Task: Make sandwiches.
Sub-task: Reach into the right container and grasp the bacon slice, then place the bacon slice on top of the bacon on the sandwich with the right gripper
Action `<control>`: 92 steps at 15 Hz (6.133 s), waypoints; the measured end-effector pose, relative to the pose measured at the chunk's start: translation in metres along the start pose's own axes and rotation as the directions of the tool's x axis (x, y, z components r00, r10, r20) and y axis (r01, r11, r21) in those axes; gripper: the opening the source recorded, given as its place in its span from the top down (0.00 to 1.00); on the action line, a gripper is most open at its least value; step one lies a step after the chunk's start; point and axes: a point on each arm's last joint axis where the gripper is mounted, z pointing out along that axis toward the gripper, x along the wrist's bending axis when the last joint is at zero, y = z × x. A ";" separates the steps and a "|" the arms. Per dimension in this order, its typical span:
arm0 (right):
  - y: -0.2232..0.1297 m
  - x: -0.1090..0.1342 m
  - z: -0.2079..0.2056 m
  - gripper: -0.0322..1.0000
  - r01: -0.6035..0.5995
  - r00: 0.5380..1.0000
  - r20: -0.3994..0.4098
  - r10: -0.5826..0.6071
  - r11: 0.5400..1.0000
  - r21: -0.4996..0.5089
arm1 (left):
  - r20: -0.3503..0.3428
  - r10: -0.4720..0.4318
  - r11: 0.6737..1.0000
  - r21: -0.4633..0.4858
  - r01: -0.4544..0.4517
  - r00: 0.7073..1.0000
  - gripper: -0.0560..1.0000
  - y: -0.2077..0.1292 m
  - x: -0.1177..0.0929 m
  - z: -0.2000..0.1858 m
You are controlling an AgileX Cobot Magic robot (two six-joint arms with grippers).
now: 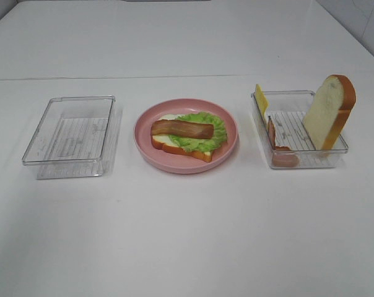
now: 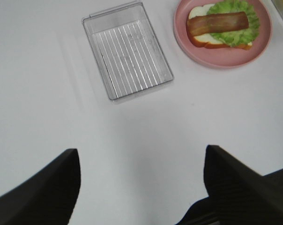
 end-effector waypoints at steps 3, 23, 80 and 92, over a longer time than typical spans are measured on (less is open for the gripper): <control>0.000 0.000 0.000 0.21 0.000 1.000 0.000 0.000 1.000 0.000 | 0.000 0.002 0.998 -0.062 -0.002 1.000 0.29 -0.068 0.000 -0.017; 0.114 -0.009 0.078 0.21 -0.032 0.999 -0.025 0.037 0.984 0.177 | -0.019 0.037 0.905 -0.423 -0.042 0.999 0.29 -0.224 0.003 -0.009; 0.177 0.168 0.407 0.97 -0.131 0.498 -0.599 0.627 0.737 0.663 | -0.053 0.059 0.904 -0.420 -0.076 0.997 0.29 -0.224 0.005 -0.009; 0.140 0.158 0.435 0.97 -0.111 0.730 -0.427 0.534 0.708 0.697 | -0.053 0.059 0.904 -0.420 -0.076 0.997 0.29 -0.224 0.005 -0.009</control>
